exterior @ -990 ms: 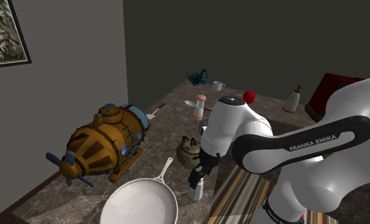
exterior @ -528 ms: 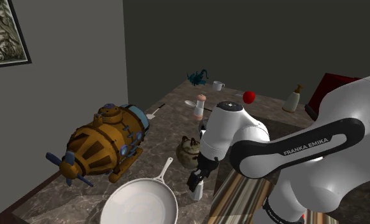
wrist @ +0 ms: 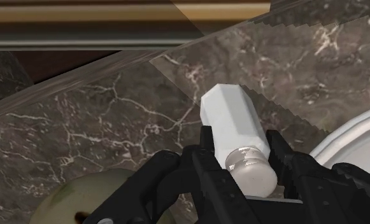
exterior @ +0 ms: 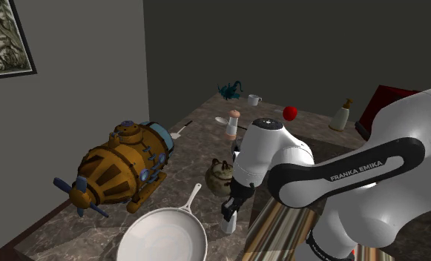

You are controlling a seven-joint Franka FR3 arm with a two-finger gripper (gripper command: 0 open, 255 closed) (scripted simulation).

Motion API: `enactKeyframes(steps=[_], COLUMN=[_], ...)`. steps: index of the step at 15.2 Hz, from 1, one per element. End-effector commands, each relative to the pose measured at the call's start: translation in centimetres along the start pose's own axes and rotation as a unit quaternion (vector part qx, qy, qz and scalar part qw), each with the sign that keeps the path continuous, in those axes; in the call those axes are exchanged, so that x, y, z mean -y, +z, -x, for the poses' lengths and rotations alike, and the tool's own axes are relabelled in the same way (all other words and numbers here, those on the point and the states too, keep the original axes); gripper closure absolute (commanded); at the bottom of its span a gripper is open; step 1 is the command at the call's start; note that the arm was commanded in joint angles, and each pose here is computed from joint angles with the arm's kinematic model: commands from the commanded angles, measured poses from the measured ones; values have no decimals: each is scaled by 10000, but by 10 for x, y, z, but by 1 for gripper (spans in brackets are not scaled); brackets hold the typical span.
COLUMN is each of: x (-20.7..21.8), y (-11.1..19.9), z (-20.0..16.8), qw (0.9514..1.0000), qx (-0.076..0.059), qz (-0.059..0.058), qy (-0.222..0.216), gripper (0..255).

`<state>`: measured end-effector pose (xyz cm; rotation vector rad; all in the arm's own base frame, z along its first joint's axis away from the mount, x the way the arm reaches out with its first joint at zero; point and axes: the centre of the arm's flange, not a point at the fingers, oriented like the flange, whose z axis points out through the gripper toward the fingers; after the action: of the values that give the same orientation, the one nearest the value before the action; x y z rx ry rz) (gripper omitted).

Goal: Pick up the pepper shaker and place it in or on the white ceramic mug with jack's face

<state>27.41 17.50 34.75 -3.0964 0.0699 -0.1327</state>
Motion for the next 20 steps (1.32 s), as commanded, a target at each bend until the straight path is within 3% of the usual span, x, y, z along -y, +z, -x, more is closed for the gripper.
enactKeyframes(steps=[1, 5, 20], x=[0, 0, 3], y=[0, 0, -79], z=[0, 0, -7], qw=[10000, 10000, 10000], qx=[3, 2, 2], qz=[1, 1, 1], qy=[0, 0, 0], gripper=[255, 255, 255])
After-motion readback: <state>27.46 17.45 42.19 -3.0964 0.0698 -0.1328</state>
